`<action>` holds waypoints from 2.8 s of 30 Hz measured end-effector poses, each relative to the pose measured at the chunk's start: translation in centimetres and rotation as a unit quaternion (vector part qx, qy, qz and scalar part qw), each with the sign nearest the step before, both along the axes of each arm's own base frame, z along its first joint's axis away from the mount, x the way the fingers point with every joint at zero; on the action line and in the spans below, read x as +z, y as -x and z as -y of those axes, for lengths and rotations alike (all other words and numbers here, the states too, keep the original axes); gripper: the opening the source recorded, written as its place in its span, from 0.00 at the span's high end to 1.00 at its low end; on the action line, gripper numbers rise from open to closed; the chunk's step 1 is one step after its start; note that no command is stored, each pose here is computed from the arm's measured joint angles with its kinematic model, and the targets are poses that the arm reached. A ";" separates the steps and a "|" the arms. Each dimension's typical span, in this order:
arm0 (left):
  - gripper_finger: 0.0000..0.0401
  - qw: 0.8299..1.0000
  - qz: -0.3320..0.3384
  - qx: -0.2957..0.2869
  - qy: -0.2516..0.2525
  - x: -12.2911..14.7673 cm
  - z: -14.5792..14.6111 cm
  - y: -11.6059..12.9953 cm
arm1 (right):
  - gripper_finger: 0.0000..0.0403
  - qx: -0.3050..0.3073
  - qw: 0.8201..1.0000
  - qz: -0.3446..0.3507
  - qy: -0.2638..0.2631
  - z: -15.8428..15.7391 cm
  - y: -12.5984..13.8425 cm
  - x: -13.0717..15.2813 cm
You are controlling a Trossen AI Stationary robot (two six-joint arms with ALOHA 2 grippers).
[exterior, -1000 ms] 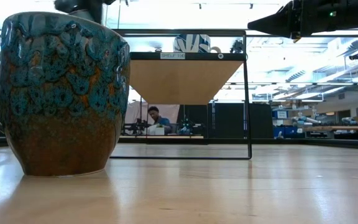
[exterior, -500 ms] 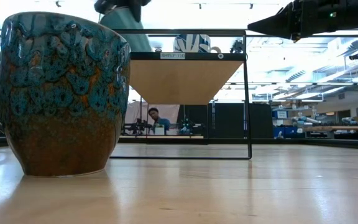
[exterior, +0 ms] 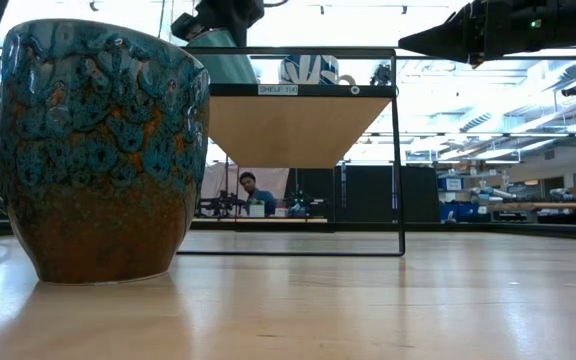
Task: Place coffee mugs
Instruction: Put the light blue mug on the shelf, then put the dark blue mug on the shelf
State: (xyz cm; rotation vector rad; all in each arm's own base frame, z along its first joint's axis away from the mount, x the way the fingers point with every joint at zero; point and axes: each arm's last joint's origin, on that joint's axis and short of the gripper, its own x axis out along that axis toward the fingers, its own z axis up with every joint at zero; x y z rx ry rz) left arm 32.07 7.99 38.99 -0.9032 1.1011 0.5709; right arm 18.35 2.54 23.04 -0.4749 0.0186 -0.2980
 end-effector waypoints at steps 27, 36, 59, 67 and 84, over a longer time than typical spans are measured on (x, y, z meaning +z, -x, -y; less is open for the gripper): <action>0.81 0.999 -0.006 -0.043 0.001 -1.5 -0.1 -1.7 | 0.48 0.000 1.000 0.000 0.000 0.0 0.0 0.0; 0.68 0.999 0.009 -0.043 -0.003 -1.4 -0.2 -1.9 | 0.48 0.000 1.000 0.000 0.000 0.0 0.0 0.0; 0.65 0.991 0.056 -0.089 -0.079 -0.9 -0.4 -2.8 | 0.48 0.001 1.000 -0.003 0.000 0.0 0.0 -0.1; 0.65 0.983 0.086 -0.120 -0.105 -0.4 0.0 -3.3 | 0.48 0.001 1.000 -0.003 0.000 0.0 0.0 -0.1; 0.65 0.966 0.117 -0.165 -0.159 2.2 0.8 -1.3 | 0.48 0.001 1.000 -0.003 -0.004 0.0 0.0 -0.1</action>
